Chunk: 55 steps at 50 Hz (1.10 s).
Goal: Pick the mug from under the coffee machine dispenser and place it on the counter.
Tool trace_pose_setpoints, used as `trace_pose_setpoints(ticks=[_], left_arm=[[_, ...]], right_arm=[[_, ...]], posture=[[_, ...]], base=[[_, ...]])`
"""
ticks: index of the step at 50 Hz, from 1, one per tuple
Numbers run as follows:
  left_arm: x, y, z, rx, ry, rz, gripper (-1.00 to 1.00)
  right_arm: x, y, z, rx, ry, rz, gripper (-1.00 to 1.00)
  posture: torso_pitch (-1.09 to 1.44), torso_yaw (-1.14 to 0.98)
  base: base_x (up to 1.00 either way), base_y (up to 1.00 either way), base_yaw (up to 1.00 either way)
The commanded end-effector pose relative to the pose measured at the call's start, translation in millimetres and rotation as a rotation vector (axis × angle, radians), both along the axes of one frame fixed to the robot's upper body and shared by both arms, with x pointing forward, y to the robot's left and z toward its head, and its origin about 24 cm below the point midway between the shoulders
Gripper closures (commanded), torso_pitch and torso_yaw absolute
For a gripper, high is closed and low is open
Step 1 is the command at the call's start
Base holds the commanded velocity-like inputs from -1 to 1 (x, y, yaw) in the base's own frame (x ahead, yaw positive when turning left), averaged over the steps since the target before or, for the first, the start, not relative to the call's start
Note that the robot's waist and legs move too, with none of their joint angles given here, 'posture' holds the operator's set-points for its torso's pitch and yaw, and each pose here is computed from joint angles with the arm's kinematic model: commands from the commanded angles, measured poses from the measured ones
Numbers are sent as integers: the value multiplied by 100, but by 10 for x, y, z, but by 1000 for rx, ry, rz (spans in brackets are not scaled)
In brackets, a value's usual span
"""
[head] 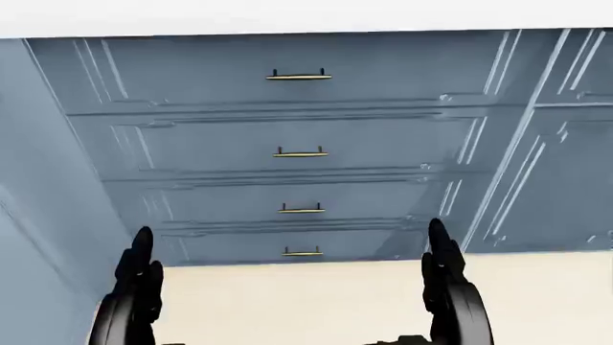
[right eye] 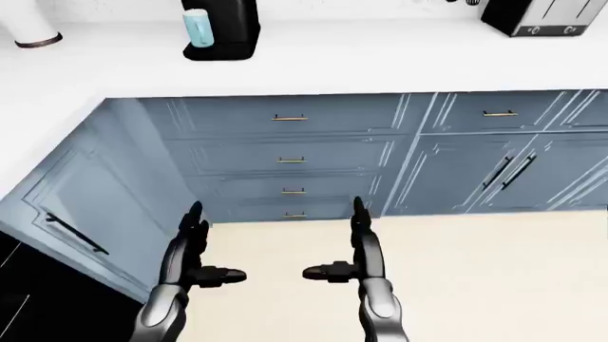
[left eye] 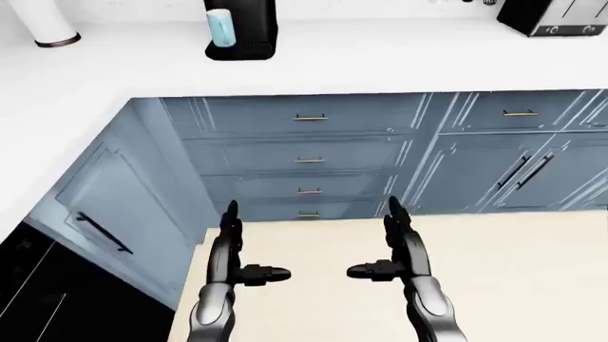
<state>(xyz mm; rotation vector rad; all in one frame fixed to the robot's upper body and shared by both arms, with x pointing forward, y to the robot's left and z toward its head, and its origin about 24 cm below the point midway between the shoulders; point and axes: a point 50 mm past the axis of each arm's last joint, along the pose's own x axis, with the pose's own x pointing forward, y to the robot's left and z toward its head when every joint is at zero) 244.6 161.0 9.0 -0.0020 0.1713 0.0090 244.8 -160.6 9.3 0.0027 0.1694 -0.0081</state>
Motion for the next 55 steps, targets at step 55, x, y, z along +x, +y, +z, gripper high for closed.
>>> trace_pose_setpoints(ticks=[55], left_arm=[[117, 895, 1717, 130, -449, 209, -100]], right_arm=[[488, -936, 1920, -32, -486, -184, -100]], posture=[[0, 0]], base=[[0, 0, 0]])
